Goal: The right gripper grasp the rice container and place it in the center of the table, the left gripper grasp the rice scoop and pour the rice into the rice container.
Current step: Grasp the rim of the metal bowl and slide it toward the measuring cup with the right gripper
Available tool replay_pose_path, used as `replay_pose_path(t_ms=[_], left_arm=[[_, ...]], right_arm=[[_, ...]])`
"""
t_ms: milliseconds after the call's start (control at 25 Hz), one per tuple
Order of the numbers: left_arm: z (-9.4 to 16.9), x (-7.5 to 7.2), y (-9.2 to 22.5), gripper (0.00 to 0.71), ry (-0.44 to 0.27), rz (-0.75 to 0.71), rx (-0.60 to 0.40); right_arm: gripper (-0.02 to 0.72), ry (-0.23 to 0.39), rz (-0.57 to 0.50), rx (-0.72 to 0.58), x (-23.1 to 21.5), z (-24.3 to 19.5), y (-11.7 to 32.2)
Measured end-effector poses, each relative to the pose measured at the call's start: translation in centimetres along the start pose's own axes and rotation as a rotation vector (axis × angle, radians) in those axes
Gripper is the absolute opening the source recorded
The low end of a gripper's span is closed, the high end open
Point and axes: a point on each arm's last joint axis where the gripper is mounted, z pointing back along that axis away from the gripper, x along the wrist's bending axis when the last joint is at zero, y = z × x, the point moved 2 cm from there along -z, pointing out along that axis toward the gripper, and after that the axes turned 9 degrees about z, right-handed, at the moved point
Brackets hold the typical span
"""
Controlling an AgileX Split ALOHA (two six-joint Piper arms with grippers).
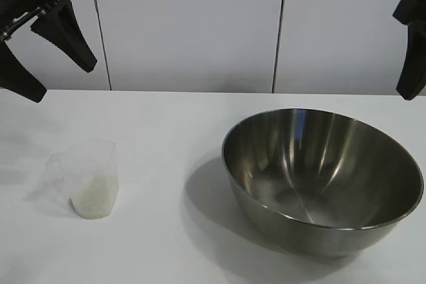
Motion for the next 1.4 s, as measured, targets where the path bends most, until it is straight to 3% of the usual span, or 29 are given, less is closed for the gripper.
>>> replay_pose_path(t_ms=[200, 520, 600, 680, 720, 840, 1040, 1200, 1400], left_arm=[[0.0, 0.0, 0.0, 0.567, 0.000, 0.000, -0.002], [0.0, 0.0, 0.0, 0.567, 0.000, 0.000, -0.003], [0.0, 0.0, 0.0, 0.567, -0.001, 0.000, -0.004], [0.0, 0.0, 0.0, 0.567, -0.001, 0.000, -0.004], [0.0, 0.0, -0.1, 0.567, -0.001, 0.000, -0.005], [0.0, 0.0, -0.1, 0.567, -0.001, 0.000, -0.007], [0.0, 0.0, -0.1, 0.567, -0.001, 0.000, -0.010], [0.0, 0.0, -0.2, 0.566, -0.002, 0.000, -0.017], [0.0, 0.0, -0.2, 0.566, -0.002, 0.000, -0.018]], right_arm=[[0.408, -0.020, -0.031, 0.041, -0.7, -3.8, -0.9], [0.405, -0.112, -0.078, 0.082, -1.0, -9.8, -1.8], [0.328, -0.125, -0.087, 0.100, -1.1, -10.9, -1.8], [0.141, -0.129, -0.070, 0.106, -1.1, -11.3, -1.7], [0.094, -0.131, -0.055, 0.105, -1.1, -11.4, -1.7], [0.028, -0.148, -0.036, 0.103, -0.9, -11.3, -1.8], [0.020, -0.221, -0.006, 0.025, 0.3, -8.6, -2.3], [0.020, -0.223, 0.024, -0.016, 2.0, -6.7, -2.7], [0.020, -0.232, 0.057, -0.010, 5.9, -7.5, -3.2]])
